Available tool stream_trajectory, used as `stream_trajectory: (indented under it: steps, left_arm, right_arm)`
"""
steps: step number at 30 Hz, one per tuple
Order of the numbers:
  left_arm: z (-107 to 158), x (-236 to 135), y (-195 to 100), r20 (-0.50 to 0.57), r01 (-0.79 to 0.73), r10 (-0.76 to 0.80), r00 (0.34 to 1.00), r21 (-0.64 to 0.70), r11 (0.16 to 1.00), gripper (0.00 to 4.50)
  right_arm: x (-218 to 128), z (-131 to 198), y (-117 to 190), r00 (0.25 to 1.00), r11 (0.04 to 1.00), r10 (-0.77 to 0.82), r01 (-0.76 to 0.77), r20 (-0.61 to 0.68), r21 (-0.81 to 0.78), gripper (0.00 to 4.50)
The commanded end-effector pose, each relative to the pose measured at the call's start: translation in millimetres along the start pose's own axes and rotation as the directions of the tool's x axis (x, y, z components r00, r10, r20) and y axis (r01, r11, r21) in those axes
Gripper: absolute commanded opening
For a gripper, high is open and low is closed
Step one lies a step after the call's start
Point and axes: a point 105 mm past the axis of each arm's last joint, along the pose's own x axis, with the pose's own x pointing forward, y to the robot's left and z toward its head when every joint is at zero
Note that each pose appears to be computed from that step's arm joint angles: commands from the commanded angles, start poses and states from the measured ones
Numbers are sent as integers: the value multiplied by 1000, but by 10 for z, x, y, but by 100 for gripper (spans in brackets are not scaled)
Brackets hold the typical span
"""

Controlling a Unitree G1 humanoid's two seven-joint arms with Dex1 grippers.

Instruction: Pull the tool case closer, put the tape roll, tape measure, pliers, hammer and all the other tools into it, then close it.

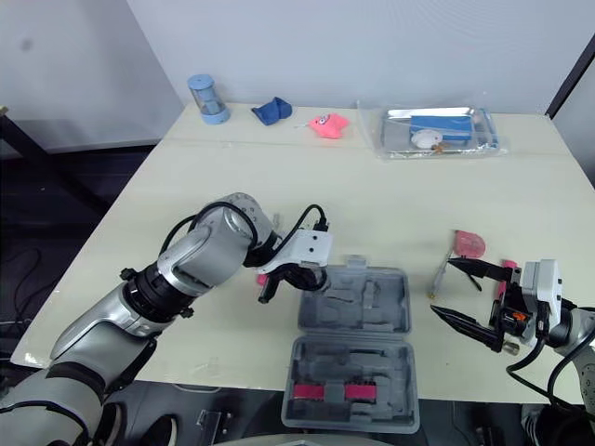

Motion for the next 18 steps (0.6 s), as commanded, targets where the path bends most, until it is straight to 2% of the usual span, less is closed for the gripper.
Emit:
stream_trajectory:
  steps: [1,11,18]
  left_arm:
    - [-34,77,-4,-10,15,-15,1000,-23,1000,6]
    - [-46,193,250,-66,-11,10,998,-16,1000,6]
    - [-70,208,274,-83,5,-6,997,-10,1000,6]
  right_arm:
    - [-56,112,-12,1000,998,-7,8,4,-56,450]
    - [-52,119,-11,1000,998,-1,1,0,-61,450]
    - [-54,129,-7,1000,998,-7,7,2,-66,450]
